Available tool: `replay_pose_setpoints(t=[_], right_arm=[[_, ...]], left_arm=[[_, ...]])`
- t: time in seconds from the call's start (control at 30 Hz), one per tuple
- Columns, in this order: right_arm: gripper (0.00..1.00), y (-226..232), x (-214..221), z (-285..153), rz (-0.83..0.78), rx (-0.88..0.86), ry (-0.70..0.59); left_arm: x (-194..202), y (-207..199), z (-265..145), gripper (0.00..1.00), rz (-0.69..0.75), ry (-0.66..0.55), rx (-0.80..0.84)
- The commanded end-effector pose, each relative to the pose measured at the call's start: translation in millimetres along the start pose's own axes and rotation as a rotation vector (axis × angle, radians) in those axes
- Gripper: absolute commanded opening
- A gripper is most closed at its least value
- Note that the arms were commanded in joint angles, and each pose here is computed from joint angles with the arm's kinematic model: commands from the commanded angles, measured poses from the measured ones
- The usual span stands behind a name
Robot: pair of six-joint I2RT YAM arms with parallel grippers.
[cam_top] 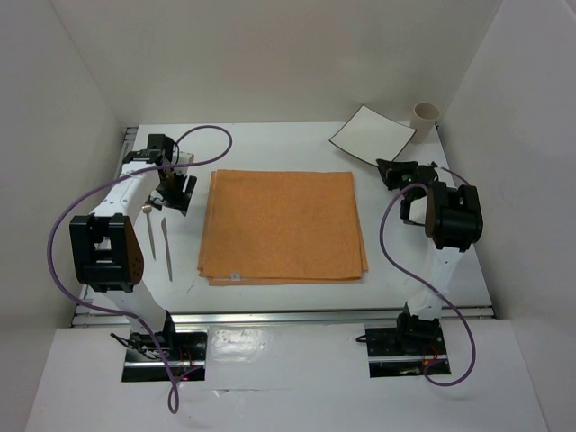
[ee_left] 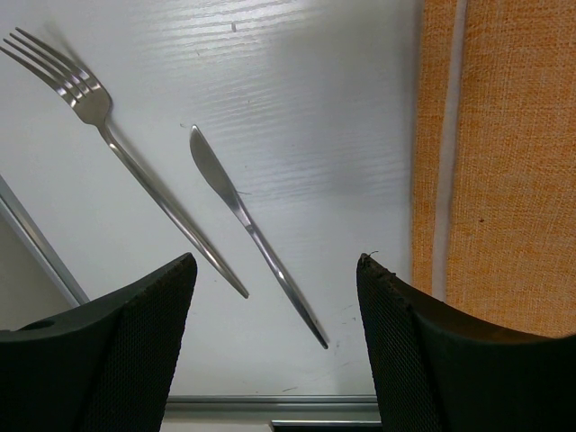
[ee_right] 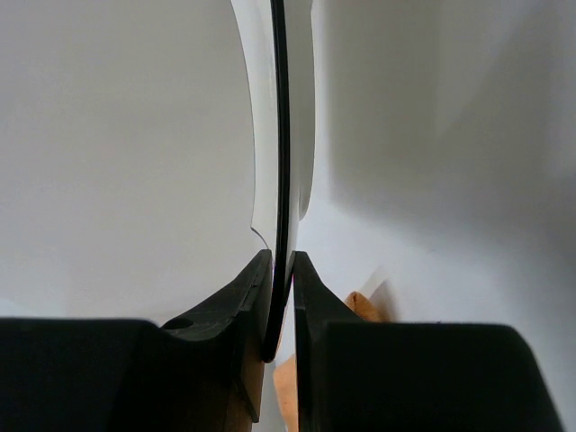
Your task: Set the dinner table for one person
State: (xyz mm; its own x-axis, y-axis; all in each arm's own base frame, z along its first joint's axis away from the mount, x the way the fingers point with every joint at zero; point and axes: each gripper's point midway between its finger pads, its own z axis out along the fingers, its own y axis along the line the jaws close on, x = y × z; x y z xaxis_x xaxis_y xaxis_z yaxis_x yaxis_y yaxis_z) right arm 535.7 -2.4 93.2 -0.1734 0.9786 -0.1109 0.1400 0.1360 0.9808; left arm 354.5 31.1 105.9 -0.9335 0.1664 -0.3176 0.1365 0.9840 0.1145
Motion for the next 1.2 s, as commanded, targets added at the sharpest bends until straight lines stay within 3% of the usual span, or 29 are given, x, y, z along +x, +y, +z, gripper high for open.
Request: replay_pose_setpoints(t=[0.0, 0.37, 0.77, 1.17], right_arm=[[0.0, 162, 12, -23, -0.169, -0.48, 0.032], [0.0, 206, 75, -62, -0.159, -0.539, 0.157], [0.0, 185, 169, -122, -0.034, -0.458, 0.344], [0.0, 156, 219, -182, -0.067, -0.369, 0.452]], left_arm=[[-2, 1, -4, 0.79, 0.001, -0.015, 0.008], [-4, -2, -7, 0.79, 0.001, -0.028, 0.026], [-6, 2, -24, 0.79, -0.035, -0.089, 0.065], [3, 1, -39, 0.8, -0.041, -0.128, 0.078]])
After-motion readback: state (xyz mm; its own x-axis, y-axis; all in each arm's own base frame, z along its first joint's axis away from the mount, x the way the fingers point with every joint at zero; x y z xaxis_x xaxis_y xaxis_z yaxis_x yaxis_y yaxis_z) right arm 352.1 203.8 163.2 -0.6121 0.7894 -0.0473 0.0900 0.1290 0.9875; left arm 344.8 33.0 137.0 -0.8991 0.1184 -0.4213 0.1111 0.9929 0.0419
